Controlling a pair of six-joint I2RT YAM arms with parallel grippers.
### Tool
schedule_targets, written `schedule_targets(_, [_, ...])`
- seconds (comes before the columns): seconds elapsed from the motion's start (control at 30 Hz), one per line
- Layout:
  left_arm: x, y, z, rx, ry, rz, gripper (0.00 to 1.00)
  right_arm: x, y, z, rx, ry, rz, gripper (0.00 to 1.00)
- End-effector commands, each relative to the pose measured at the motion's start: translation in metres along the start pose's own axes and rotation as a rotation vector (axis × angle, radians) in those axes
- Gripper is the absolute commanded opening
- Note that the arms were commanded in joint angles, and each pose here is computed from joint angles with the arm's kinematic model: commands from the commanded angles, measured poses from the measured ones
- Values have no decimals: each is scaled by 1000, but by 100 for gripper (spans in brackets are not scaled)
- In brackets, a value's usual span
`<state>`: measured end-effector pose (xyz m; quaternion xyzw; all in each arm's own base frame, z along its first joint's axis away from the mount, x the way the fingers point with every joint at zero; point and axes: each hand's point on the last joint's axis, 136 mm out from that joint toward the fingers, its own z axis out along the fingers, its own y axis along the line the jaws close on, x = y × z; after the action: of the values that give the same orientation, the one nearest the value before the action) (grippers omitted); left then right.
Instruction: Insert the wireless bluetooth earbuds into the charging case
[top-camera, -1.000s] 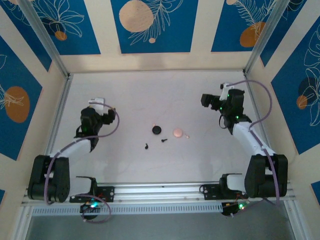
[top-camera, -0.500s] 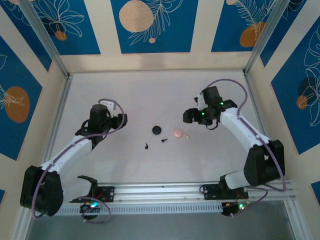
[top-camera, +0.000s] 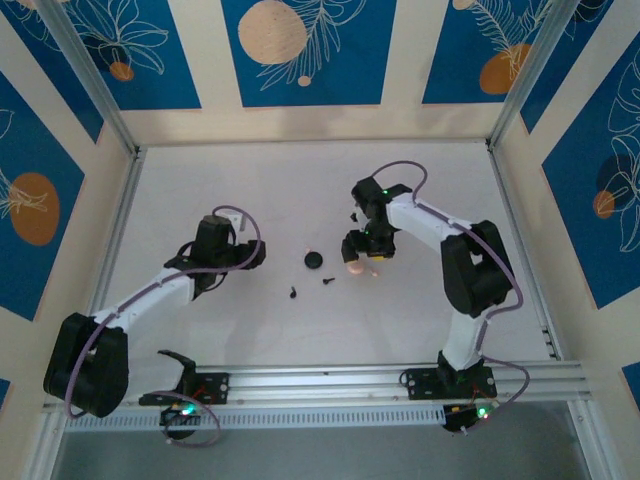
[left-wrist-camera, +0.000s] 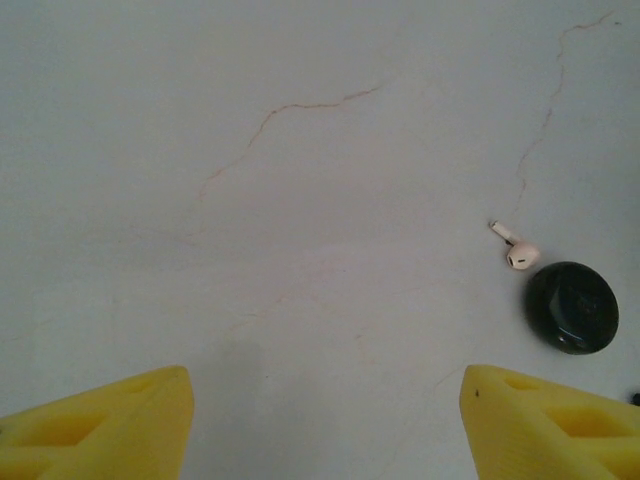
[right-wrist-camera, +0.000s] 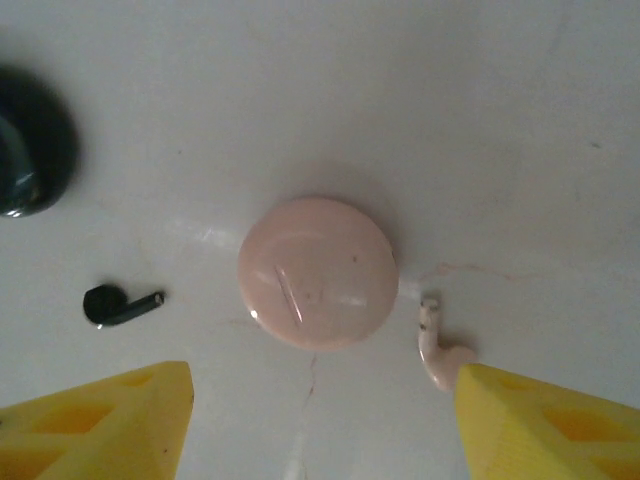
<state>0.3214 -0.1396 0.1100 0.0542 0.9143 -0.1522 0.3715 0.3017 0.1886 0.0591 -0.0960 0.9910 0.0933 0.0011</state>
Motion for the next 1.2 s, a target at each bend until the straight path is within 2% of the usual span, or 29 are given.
schedule_targets(0.0, [4, 0, -1, -17, 18, 6, 70, 0, 0, 3, 59, 29, -21, 70])
schedule_targets(0.17, [6, -2, 0, -11, 26, 18, 70, -1, -6, 18, 112, 55, -15, 69])
schedule_targets(0.67, [13, -3, 8, -15, 57, 33, 70, -7, 6, 42, 64, 71, -24, 63])
schedule_targets(0.83, [12, -4, 7, -14, 61, 45, 70, -9, 5, 44, 71, 64, -27, 52])
schedule_targets(1.03, [9, -14, 3, 31, 65, 57, 66, -15, 13, 29, 41, -37, -71, 46])
schedule_targets(1.17, [3, -36, -2, 129, 81, 77, 66, -26, 27, 3, -17, -199, -140, 44])
